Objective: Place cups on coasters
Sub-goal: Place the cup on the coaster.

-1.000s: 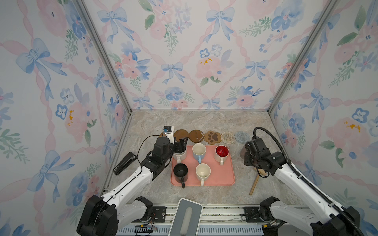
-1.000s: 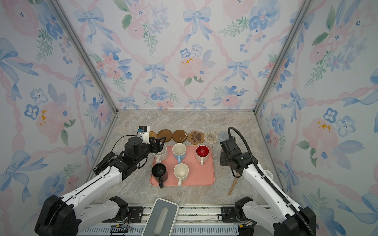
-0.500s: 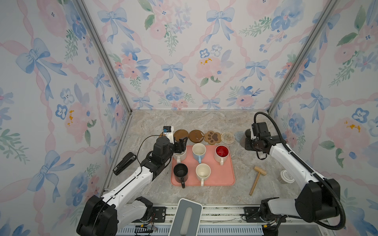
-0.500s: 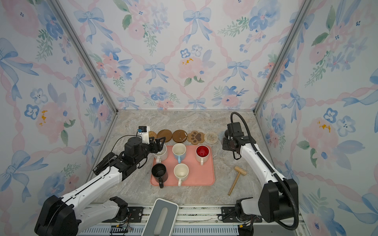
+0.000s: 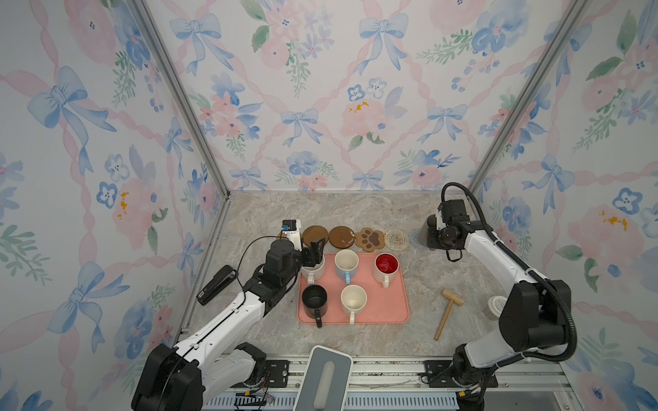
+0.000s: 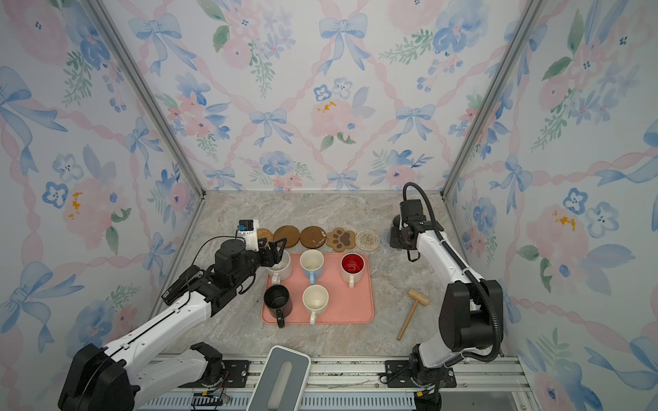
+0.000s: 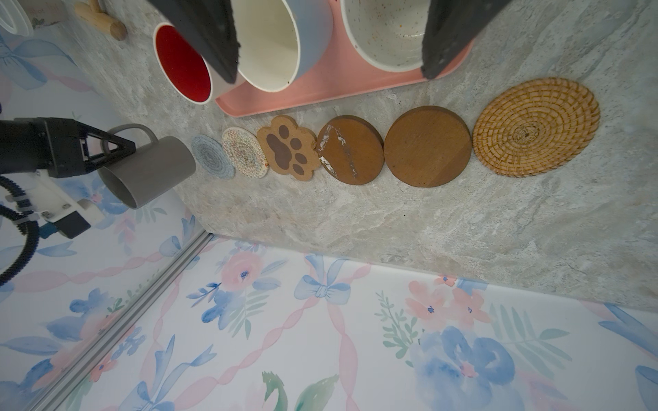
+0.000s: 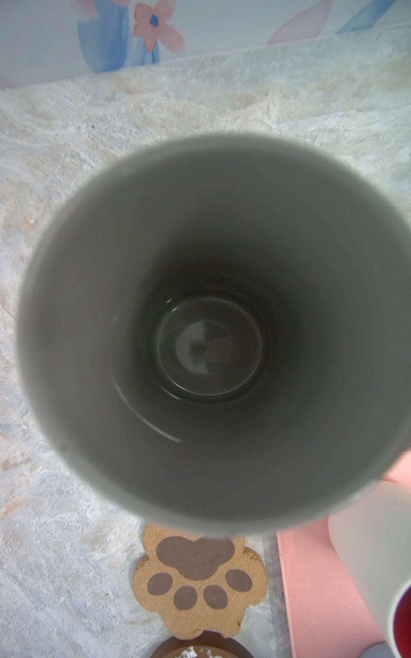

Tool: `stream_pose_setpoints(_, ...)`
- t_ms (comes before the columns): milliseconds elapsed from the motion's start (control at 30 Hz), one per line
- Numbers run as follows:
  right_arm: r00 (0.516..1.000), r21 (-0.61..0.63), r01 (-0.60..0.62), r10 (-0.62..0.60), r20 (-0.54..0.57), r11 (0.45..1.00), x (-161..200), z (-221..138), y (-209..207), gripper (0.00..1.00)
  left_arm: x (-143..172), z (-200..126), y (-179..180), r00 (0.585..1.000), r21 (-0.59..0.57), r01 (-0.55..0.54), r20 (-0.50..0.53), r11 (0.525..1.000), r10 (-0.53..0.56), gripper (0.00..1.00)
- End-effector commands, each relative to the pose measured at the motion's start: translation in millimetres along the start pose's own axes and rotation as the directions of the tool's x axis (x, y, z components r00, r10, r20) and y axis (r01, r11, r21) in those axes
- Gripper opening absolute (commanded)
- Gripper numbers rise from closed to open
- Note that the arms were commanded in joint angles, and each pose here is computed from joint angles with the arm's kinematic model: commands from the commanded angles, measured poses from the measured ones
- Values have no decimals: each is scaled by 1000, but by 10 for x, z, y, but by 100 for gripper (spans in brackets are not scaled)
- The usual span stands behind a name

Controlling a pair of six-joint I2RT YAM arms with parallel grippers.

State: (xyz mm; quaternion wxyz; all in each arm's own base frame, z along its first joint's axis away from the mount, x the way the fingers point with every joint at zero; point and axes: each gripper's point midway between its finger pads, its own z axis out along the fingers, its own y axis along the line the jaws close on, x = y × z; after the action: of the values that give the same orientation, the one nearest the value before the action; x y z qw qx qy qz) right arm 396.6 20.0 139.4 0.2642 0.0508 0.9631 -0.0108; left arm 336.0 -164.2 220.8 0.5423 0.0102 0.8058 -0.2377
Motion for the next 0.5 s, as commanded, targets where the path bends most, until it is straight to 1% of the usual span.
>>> stream_pose_setpoints(0, 992, -26, -3, 6, 123, 1000, -426, -101, 32, 0, -20, -28, 13, 1000, -7, -6, 21, 1000, 6, 77)
stream_pose_setpoints(200, 993, -17, 7, -5, 121, 1000, -533, -28, 30, 0, -7, -7, 19, 1000, -10, -8, 15, 1000, 8, 77)
stream_pose_setpoints(267, 996, 0, 16, -16, 91, 1000, -512, 79, 14, 0, -3, -1, 19, 1000, -10, -8, 13, 1000, 8, 77)
stream_pose_setpoints(467, 998, 22, 18, -19, 58, 1000, -509, 188, -32, 0, 6, 3, 33, 1000, -17, -13, 12, 1000, 13, 77)
